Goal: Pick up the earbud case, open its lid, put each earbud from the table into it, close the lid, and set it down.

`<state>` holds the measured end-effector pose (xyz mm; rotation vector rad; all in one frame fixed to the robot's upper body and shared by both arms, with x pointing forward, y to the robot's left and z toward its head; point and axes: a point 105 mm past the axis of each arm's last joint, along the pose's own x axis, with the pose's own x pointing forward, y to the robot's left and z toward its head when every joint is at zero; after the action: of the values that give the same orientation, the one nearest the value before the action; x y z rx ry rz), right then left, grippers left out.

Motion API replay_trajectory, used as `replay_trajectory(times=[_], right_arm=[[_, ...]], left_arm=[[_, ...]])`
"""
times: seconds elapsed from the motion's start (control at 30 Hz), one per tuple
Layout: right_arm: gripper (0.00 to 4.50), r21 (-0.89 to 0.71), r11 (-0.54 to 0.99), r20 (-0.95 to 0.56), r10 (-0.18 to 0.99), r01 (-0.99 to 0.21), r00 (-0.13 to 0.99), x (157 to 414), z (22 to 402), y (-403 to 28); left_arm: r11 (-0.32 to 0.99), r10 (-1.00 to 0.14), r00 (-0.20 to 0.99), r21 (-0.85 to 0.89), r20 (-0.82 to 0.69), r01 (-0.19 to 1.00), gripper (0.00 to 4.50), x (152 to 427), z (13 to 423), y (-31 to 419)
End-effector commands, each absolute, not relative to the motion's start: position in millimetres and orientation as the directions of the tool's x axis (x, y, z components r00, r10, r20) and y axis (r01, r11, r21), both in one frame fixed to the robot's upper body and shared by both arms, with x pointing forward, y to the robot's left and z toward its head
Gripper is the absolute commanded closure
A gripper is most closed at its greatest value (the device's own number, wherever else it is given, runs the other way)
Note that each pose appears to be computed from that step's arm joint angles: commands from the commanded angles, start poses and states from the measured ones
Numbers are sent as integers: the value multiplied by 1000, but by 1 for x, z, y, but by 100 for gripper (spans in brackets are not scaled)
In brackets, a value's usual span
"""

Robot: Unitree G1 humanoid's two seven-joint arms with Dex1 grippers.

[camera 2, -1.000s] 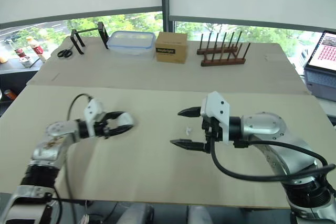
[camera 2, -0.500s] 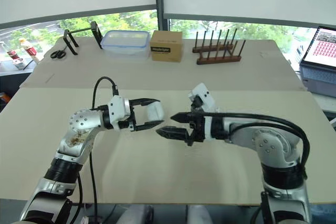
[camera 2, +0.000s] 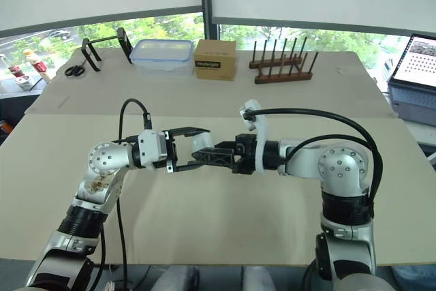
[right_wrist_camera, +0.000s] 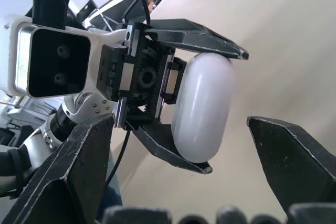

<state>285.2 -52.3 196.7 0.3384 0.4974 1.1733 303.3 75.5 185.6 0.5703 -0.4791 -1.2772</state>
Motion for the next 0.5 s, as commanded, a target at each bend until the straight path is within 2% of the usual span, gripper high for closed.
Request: replay_trajectory(times=[0.03,0.33,0.37,0.5], right_arm=[[55,495,317,-157,948,-809,275,282,209,-50],[359,531,295,-145,955,-794,257,283,209,-48],[374,533,292,-146,956,-794,254,282,209,-48],[374,539,278,-144,960,-795,238,281,209,-47]], left_arm=[[177,-978,203,683,42,709,186,299,195,74],[191,-977,201,695,69,693,186,298,199,72],[199,-976,205,695,76,691,186,299,199,72],[218,-973,208,700,100,680,186,301,204,72]])
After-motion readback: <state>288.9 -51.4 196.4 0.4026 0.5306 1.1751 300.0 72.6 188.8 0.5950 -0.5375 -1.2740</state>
